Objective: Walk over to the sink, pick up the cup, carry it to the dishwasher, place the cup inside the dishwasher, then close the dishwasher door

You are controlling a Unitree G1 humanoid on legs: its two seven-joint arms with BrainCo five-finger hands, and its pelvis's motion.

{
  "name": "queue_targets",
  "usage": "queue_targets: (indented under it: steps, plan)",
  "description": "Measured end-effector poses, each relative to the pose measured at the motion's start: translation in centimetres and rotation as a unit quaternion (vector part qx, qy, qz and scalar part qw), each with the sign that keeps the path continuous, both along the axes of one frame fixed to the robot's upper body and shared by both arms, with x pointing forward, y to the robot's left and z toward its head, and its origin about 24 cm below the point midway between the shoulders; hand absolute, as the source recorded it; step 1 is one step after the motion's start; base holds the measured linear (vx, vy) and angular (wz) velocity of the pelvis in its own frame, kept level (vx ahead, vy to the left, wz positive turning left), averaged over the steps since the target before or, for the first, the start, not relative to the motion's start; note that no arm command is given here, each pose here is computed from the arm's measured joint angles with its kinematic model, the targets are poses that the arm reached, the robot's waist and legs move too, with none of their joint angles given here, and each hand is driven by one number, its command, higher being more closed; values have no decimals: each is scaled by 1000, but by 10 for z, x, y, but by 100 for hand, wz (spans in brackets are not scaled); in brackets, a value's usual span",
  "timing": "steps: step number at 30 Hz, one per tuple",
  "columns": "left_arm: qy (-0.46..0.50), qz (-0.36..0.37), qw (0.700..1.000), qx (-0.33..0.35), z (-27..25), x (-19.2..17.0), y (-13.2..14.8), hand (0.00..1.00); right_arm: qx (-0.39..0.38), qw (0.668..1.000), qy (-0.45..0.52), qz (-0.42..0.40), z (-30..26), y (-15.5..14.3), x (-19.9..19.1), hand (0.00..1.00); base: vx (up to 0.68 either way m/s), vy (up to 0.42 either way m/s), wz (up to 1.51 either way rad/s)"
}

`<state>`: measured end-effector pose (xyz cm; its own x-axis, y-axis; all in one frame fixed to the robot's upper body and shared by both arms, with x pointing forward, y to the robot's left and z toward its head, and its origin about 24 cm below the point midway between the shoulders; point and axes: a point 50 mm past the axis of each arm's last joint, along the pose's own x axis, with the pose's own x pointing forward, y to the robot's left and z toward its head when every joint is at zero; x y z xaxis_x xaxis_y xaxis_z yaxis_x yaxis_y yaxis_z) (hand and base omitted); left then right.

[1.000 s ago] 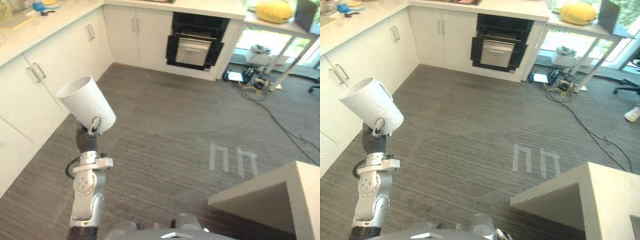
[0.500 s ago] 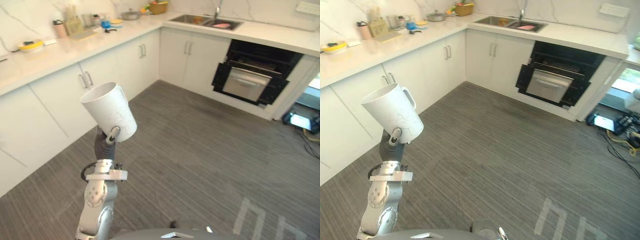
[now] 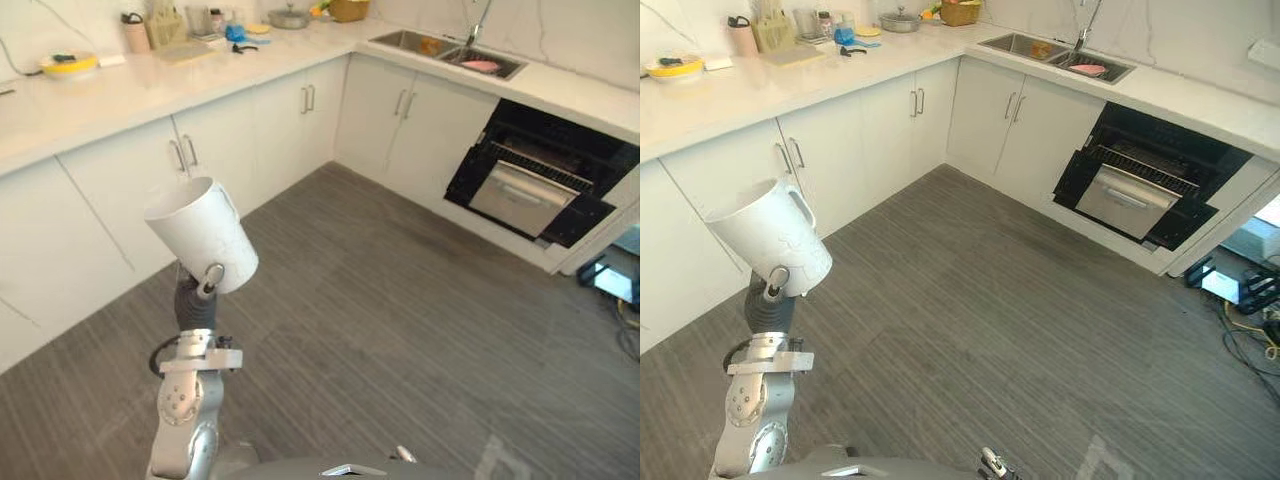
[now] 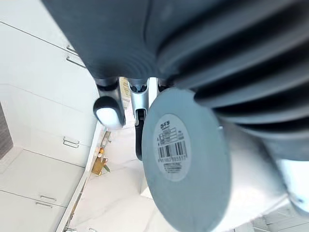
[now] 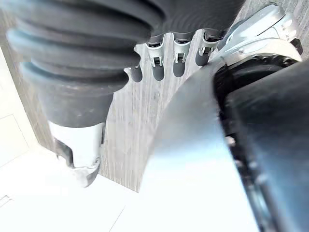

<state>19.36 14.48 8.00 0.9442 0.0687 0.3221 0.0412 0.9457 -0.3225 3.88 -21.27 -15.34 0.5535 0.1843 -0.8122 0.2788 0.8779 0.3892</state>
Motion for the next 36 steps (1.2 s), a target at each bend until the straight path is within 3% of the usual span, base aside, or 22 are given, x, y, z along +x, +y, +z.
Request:
queue_targets:
  steps: [8, 9, 16, 22, 29, 36]
  plan:
    - [-1, -59, 998, 19, -5, 4, -19, 100, 13, 999, -4, -45, -3, 4, 0, 0, -8, 49, -21]
    - [57, -72, 992, 82, -31, 24, -9, 100, 6, 999, -1, -52, -6, 2, 5, 0, 0, 0, 0]
    - [58, -69, 993, 82, -32, 23, -8, 100, 4, 999, -1, -48, -5, 1, 5, 0, -1, -1, -4]
    - [89, -34, 992, 81, -43, 12, 9, 100, -1, 1000, 4, -21, -4, -5, 3, 0, 19, -48, -35]
    - [86, -53, 993, 56, -45, 8, 0, 100, -10, 999, -27, -14, 3, -17, 6, 0, 120, -21, 13]
    - [62, -72, 994, 49, -34, 22, -4, 100, 21, 996, -69, -59, 2, 5, 9, 0, 241, -56, 20]
